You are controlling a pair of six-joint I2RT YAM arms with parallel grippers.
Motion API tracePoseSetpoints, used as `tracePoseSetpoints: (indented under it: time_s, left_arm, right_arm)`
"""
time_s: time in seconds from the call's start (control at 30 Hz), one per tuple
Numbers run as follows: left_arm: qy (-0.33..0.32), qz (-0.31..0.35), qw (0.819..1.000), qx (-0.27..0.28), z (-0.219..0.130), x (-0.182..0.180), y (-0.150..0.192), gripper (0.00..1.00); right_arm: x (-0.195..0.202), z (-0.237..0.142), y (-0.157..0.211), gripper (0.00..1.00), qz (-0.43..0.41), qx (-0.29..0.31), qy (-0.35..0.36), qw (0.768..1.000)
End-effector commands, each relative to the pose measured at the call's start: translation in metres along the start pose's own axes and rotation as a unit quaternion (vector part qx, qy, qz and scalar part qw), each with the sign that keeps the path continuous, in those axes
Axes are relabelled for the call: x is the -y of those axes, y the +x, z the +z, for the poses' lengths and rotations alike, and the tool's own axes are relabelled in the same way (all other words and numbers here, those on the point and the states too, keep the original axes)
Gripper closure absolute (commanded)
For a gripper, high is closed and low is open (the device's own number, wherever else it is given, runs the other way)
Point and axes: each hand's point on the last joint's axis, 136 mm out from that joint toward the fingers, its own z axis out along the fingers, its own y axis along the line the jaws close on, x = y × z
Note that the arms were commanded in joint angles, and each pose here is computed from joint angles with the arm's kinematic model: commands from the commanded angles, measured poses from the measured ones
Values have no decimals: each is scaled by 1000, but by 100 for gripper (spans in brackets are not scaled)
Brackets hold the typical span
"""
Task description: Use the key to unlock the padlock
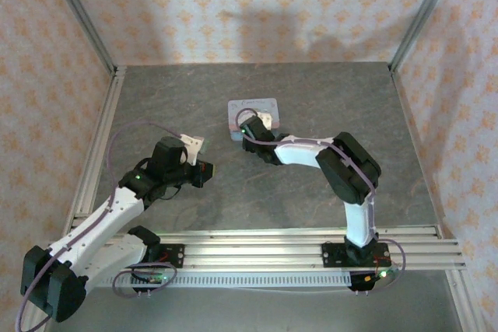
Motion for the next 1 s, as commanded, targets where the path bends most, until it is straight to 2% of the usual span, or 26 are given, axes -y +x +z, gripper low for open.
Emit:
tracePoseSetpoints:
  time_s: [0.0, 0.37, 0.97]
  left_arm:
    - [1, -5, 1000, 14, -1, -1, -3, 100]
    - [5, -4, 1000, 14, 0, -1, -3, 100]
    - [12, -5, 1000, 14, -1, 2, -1, 100]
  right_arm:
    - [-5, 4, -7, 49, -15, -2, -3, 1000]
    - [-7, 12, -4, 53, -71, -35, 8, 997]
    - [-2, 21, -5, 55, -67, -37, 16, 997]
